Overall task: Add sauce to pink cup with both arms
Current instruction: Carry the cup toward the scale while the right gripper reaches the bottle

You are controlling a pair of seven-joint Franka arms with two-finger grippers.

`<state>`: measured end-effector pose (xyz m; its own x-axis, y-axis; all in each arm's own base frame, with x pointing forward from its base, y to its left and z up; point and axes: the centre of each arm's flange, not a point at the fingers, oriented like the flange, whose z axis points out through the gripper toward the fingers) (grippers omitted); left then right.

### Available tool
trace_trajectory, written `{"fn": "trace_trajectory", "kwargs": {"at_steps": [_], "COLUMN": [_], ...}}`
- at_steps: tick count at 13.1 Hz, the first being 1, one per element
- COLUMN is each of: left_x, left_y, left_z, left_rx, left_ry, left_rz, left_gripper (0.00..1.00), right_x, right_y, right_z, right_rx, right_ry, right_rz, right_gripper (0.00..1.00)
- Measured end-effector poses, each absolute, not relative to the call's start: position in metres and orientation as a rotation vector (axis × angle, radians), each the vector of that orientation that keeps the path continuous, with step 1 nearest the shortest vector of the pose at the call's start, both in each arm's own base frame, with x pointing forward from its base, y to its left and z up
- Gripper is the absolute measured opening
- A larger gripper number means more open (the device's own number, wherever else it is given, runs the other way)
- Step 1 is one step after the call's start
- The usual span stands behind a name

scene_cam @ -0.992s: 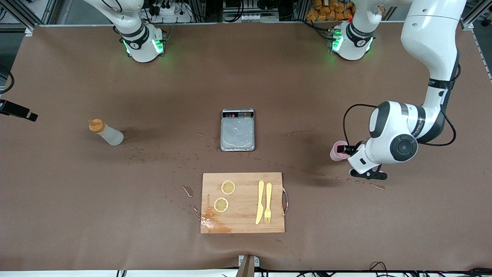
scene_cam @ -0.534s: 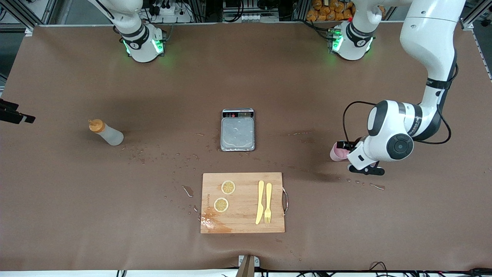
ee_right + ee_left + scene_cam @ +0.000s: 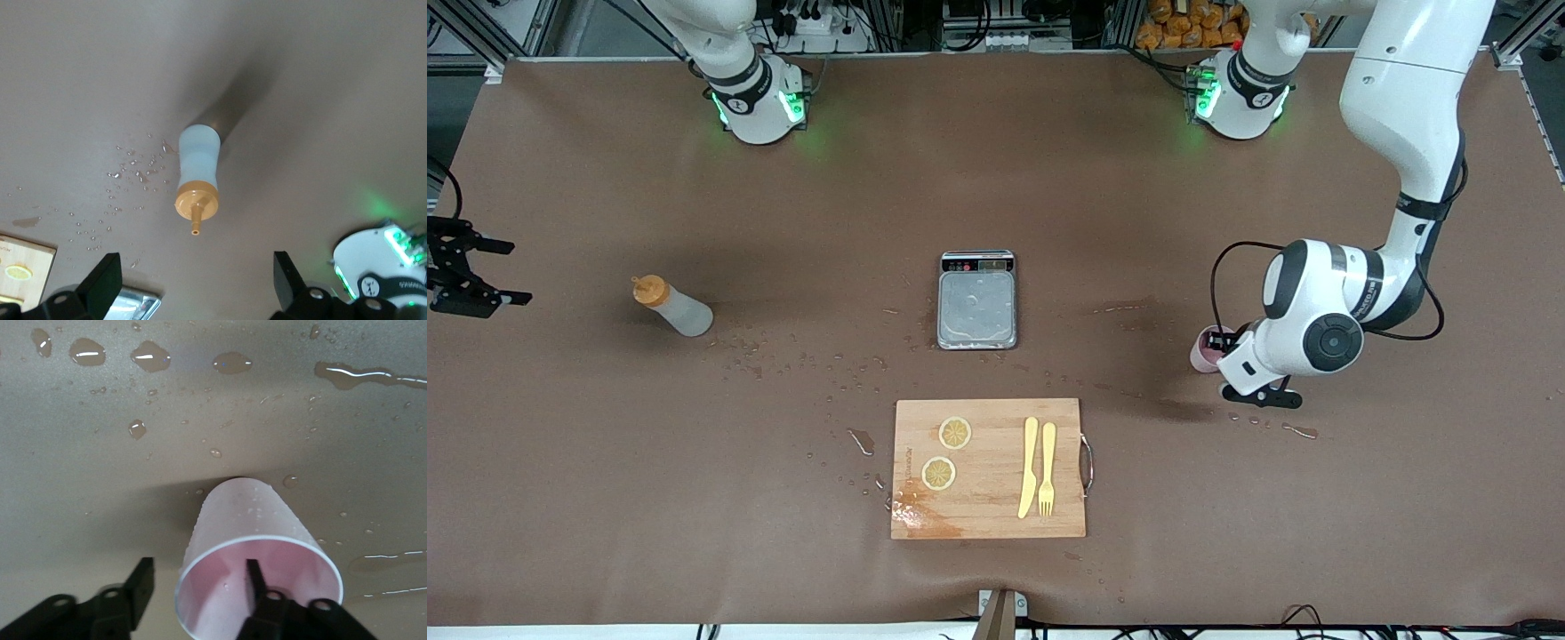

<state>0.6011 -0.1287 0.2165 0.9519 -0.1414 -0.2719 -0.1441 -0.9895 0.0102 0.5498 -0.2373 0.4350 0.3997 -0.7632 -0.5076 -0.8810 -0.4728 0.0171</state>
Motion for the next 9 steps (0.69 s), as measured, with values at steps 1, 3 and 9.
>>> {"fn": "trace_trajectory", "kwargs": {"at_steps": [1,3,9], "left_x": [0.601,0.603,0.622], "left_y": [-0.129,-0.129,-0.131], "left_z": [0.217,0.218,0.253], "left_rx": [-3.094,-3.097,-3.12], "left_ry": [0.226,0.226,0.224], "left_rz": [0.428,0.418,0.294], "left_gripper": [0.48,0.28,0.04], "right_x": [0.545,0.538,0.522], "right_y": [-0.243,-0.256,-0.288], "right_z": [0.422,0.392,0.307], "right_rx": [-2.345,-2.196,-1.924], "right_ry": [1.452,1.448,1.479], "right_rz": [0.735,0.857,1.029], "right_gripper": [1.0,1.0,1.0]}}
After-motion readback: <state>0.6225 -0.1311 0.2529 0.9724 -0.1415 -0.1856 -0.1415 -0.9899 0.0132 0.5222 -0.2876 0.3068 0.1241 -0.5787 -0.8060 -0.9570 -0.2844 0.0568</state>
